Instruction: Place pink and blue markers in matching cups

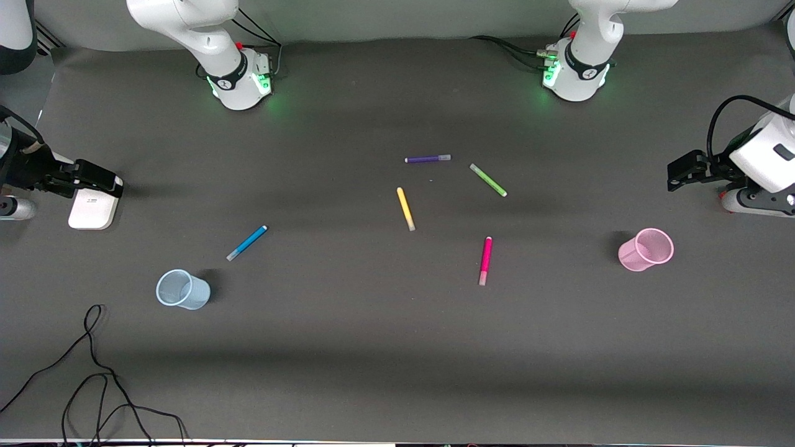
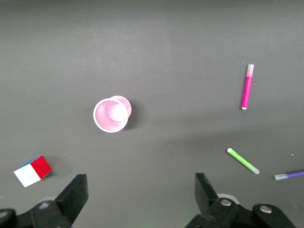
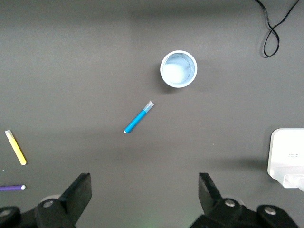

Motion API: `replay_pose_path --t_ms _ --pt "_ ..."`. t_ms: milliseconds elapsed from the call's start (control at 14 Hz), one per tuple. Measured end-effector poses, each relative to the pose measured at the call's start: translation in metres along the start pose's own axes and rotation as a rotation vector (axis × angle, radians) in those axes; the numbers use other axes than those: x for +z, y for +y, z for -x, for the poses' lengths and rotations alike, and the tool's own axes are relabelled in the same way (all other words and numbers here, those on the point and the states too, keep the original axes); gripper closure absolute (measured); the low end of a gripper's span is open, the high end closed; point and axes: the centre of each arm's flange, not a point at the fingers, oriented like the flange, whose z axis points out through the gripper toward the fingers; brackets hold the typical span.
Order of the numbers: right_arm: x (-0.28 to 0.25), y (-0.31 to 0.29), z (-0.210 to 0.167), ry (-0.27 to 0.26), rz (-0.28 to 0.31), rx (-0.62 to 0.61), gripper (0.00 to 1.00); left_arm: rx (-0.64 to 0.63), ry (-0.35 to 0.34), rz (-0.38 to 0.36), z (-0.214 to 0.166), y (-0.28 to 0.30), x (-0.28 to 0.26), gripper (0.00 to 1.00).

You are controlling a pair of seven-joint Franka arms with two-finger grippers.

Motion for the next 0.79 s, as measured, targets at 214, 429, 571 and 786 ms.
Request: replay_pose_path --t_ms 214,429,571,786 --pt "0.001 -0.002 0.001 -0.009 0.0 -0.003 0.0 0.0 0.0 0.0 0.0 0.0 0.0 0.0" --pt "0.004 -0.013 0.003 -0.031 0.003 -0.021 0.0 0.0 0.0 0.0 0.0 0.0 0.0 0.0" --pt "0.008 -0.014 0.003 -0.046 0.002 -0.019 0.0 0.001 0.0 0.0 0.0 0.0 0.0 0.0" --pt "0.02 -0.015 0.005 -0.107 -0.008 0.079 0.0 0.001 0.0 0.0 0.0 0.0 0.0 0.0"
